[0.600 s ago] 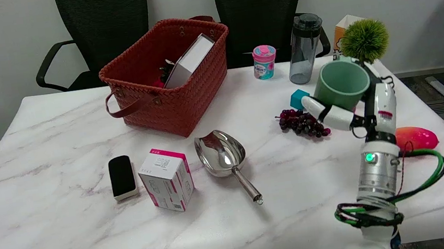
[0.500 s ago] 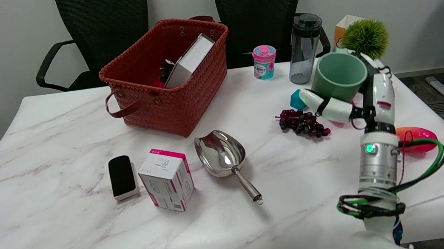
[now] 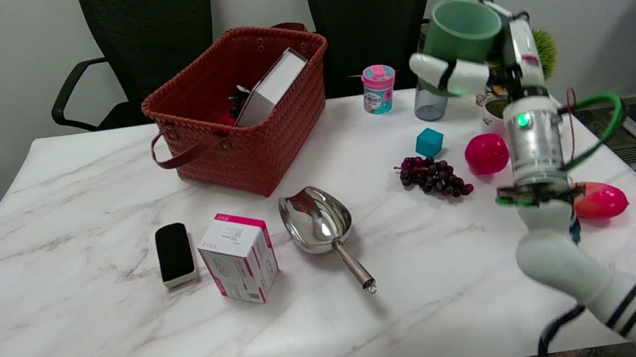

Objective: Place the green mug into the brown storage basket.

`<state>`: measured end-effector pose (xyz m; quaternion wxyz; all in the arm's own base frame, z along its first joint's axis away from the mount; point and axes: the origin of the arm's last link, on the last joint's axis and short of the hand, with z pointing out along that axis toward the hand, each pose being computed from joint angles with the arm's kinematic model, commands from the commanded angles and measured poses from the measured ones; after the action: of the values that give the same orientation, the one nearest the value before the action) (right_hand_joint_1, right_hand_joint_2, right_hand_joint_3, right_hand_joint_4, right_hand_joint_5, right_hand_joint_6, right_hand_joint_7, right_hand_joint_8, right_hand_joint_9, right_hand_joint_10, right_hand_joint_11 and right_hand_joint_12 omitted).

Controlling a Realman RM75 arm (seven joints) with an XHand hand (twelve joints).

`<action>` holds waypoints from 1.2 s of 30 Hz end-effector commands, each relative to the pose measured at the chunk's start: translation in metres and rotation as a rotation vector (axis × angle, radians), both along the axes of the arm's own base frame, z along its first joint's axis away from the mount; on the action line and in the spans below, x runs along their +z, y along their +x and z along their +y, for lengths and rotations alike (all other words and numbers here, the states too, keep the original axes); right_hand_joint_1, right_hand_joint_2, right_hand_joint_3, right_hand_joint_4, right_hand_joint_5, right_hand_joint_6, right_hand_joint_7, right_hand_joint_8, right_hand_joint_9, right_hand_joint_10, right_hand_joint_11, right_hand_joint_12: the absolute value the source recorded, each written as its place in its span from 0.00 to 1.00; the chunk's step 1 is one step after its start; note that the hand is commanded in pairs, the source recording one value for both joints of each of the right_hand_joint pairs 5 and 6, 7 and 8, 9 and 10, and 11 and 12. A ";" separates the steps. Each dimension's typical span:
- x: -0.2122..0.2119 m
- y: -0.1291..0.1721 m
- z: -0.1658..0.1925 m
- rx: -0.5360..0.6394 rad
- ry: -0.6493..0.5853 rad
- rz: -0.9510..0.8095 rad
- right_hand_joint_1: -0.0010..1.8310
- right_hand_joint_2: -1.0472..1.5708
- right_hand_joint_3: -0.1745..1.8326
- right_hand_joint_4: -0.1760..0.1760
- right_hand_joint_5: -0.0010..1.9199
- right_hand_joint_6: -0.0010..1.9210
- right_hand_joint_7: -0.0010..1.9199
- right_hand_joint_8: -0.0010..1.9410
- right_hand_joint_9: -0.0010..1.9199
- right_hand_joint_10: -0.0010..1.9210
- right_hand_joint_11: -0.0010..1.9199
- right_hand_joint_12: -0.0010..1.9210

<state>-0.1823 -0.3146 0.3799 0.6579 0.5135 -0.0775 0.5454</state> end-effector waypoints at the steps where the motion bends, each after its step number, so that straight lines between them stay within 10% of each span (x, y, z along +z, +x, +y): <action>1: 0.009 0.124 -0.111 0.058 0.330 -0.074 0.59 0.89 0.36 0.50 0.66 0.66 0.75 0.74 0.75 0.75 0.59 0.59; 16: -0.062 0.186 -0.199 0.003 0.582 -0.103 0.59 0.90 0.36 0.50 0.67 0.67 0.76 0.75 0.76 0.76 0.61 0.61; 36: -0.154 0.160 -0.267 -0.344 0.724 0.013 0.59 0.89 0.36 0.50 0.66 0.66 0.76 0.75 0.75 0.75 0.60 0.60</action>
<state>-0.0389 -0.5412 0.3050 0.5211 0.6336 -0.3002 0.4867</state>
